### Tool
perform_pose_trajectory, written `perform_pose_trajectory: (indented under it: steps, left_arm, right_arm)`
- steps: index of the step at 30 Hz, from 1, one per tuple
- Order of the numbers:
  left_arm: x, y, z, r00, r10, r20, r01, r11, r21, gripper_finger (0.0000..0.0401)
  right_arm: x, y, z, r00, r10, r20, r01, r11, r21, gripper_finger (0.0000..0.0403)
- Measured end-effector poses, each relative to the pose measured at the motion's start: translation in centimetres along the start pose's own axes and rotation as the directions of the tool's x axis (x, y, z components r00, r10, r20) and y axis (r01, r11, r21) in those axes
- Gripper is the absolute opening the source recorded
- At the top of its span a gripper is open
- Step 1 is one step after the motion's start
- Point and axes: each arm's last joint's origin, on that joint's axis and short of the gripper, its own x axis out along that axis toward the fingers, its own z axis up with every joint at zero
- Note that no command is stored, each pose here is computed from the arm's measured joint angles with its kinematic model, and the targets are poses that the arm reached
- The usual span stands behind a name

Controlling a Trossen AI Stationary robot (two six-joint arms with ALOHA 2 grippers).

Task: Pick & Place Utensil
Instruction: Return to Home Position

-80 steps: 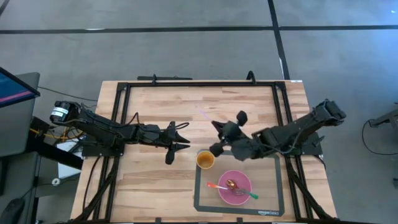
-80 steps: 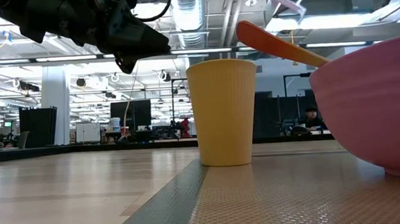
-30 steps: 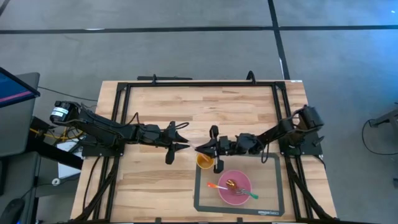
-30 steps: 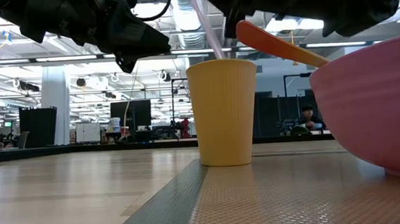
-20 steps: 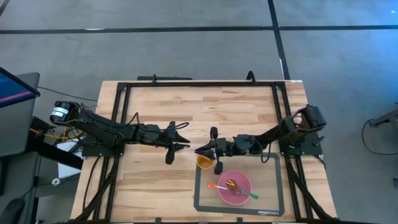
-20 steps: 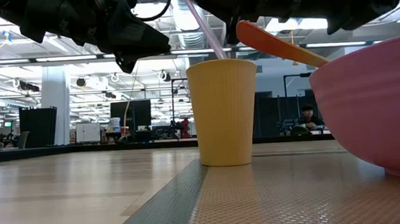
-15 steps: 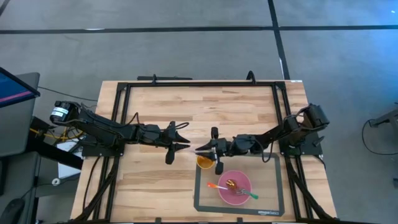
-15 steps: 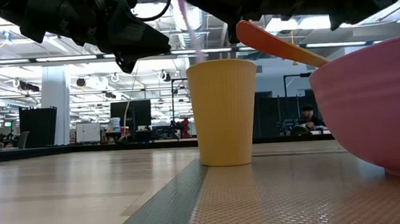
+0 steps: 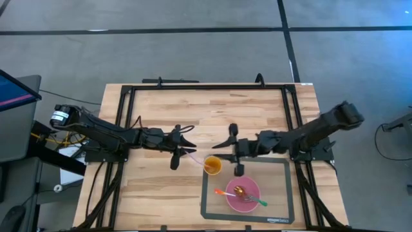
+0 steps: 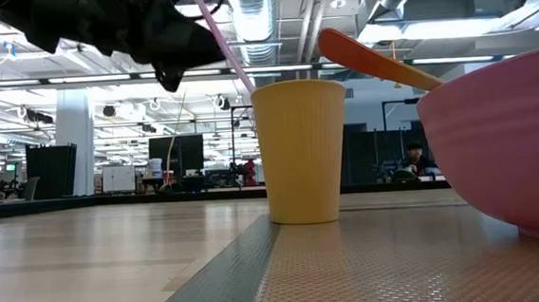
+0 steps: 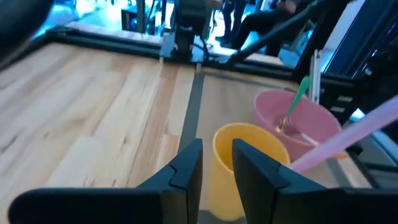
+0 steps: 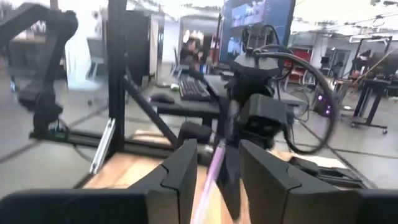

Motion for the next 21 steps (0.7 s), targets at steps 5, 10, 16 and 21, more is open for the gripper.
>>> perform_pose_trajectory:
  steps: [5,10,16,21]
  left_arm:
    - [-1.6,-0.1,1.8,0.996,-0.014,0.085,0.012,1.000,0.018,0.0087]
    - [-4.5,0.0,3.8,0.985,0.006,0.174,-0.028,0.992,0.123,0.0068]
    - [-8.2,0.6,4.8,0.977,0.100,0.188,-0.128,0.981,0.143,0.0028]
    - [-10.7,0.9,5.0,0.970,0.102,0.219,-0.146,0.970,0.196,0.0007]
  right_arm:
    - [-3.3,-1.1,2.6,0.993,0.005,-0.116,-0.009,0.999,-0.032,0.0113]
    - [-6.6,-2.7,4.8,0.988,-0.026,-0.152,0.016,0.998,-0.064,0.0113]
    - [-9.9,-4.5,5.6,0.968,-0.080,-0.236,0.077,0.997,-0.021,0.0112]
    - [-11.4,-5.0,4.8,0.953,-0.096,-0.288,0.110,0.993,0.032,0.0113]
